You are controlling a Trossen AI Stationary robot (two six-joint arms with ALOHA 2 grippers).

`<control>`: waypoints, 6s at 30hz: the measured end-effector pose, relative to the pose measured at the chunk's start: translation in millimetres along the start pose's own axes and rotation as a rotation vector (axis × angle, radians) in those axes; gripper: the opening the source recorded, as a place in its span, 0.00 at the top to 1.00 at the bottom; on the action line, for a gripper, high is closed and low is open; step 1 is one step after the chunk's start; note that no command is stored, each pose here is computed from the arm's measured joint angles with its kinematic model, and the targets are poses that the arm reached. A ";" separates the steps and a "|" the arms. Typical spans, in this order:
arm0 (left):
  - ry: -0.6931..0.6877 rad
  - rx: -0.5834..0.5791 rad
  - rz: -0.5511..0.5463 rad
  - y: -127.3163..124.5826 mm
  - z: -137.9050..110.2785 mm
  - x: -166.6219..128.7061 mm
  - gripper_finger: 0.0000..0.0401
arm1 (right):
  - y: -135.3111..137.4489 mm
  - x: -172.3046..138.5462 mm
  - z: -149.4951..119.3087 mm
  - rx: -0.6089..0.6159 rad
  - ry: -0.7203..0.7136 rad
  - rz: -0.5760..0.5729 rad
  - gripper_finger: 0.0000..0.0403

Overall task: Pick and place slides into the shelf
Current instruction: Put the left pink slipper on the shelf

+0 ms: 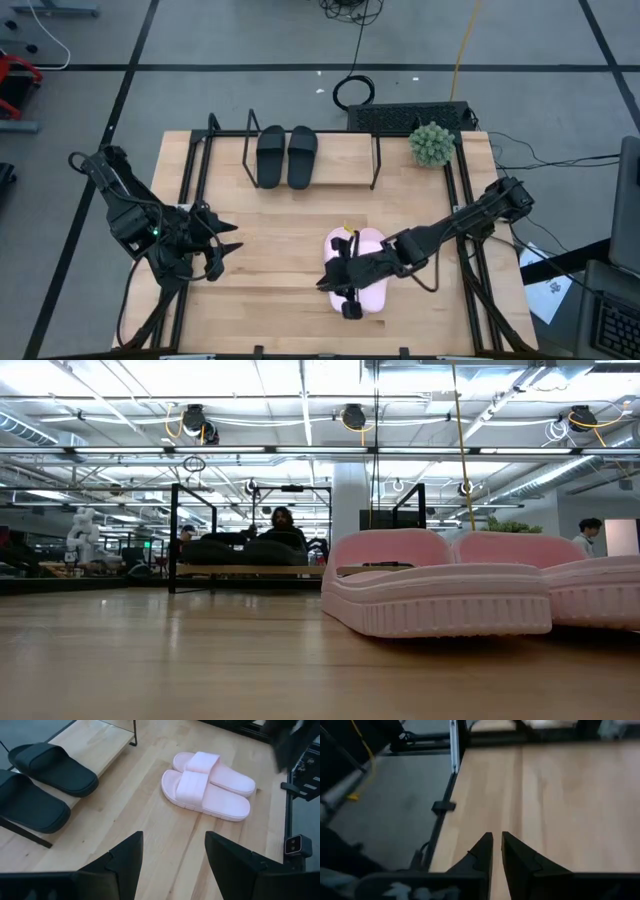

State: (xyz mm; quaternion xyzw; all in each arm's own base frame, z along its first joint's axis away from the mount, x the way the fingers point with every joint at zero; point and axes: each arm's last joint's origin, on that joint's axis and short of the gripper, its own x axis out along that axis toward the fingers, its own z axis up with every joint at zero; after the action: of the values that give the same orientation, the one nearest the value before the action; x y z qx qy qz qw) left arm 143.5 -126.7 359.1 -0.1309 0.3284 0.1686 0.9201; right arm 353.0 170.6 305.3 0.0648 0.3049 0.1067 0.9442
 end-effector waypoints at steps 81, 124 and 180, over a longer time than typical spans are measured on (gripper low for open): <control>0.016 0.121 0.038 4.5 -1.7 0.4 0.47 | -52.7 63.4 -59.5 -0.019 0.670 -0.367 0.64; -0.028 0.202 0.063 5.0 -0.3 0.4 0.47 | -81.7 71.6 -92.0 -0.058 0.628 -0.655 0.64; 0.002 0.248 0.138 9.0 -26.1 23.2 0.47 | -81.7 51.9 -49.0 -0.263 0.585 -0.873 1.00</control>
State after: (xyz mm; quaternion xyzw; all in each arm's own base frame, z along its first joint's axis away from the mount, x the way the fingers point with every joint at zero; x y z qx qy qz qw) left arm 142.2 -122.4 323.3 0.0064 0.3560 0.1895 0.9151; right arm 378.4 106.7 221.3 -0.2189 0.5377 -0.2447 0.7766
